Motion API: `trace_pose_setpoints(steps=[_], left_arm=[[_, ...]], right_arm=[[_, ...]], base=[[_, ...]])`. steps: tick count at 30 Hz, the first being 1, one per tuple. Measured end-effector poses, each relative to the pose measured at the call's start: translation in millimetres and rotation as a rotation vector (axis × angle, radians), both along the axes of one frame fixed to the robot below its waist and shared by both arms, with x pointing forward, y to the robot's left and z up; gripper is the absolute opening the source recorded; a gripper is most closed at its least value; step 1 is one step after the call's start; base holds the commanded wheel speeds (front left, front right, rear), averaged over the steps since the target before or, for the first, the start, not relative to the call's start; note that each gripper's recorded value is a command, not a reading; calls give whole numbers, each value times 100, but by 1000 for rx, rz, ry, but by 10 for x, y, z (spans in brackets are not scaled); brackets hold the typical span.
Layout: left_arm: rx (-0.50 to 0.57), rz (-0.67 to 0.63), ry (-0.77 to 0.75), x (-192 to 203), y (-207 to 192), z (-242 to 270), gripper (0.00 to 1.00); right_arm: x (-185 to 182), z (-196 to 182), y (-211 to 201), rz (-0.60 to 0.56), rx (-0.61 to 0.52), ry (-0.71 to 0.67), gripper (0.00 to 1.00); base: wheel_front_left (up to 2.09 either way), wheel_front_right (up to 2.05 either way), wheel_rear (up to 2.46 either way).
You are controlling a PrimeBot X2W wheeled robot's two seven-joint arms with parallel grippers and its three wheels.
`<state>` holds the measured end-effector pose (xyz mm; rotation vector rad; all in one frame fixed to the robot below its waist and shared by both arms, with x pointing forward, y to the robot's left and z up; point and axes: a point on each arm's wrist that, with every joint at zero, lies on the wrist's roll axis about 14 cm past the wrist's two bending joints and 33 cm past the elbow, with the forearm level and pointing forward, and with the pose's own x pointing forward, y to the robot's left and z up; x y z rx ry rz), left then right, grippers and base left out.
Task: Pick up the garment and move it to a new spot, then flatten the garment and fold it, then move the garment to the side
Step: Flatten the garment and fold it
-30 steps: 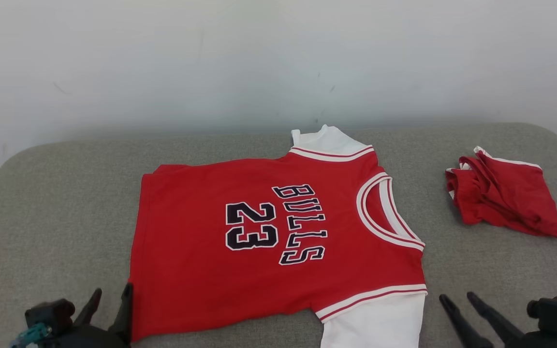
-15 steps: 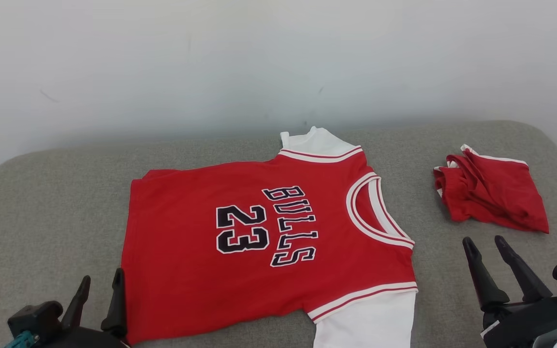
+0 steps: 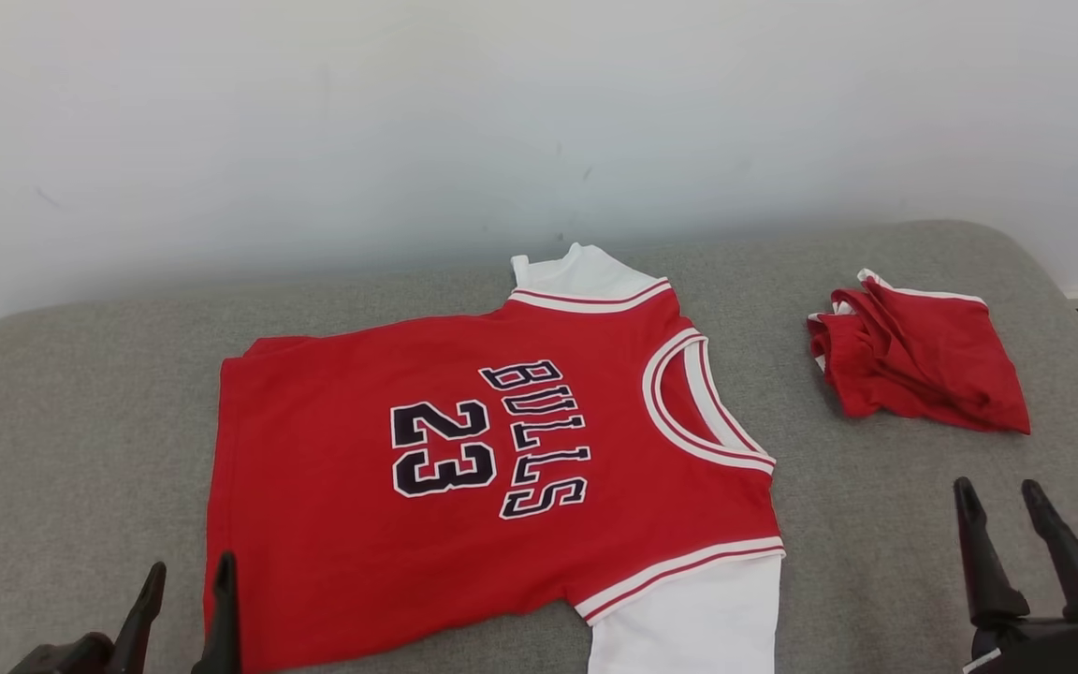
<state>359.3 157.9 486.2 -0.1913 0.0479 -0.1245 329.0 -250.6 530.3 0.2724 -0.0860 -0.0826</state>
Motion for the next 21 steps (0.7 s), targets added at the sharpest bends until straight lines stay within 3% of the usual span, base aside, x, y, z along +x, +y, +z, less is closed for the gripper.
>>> trace_pose_setpoints(steps=[8,21], left_arm=[[15,-6,-44,-21,-30,112,100],[140,-6,-63,-35,37,126,100]], right_arm=[[-55,45,-54,-64,-8,-32,100],[-36,-3,69,-31,-47,-19,100]], base=[[0,0,0],[0,0,0]])
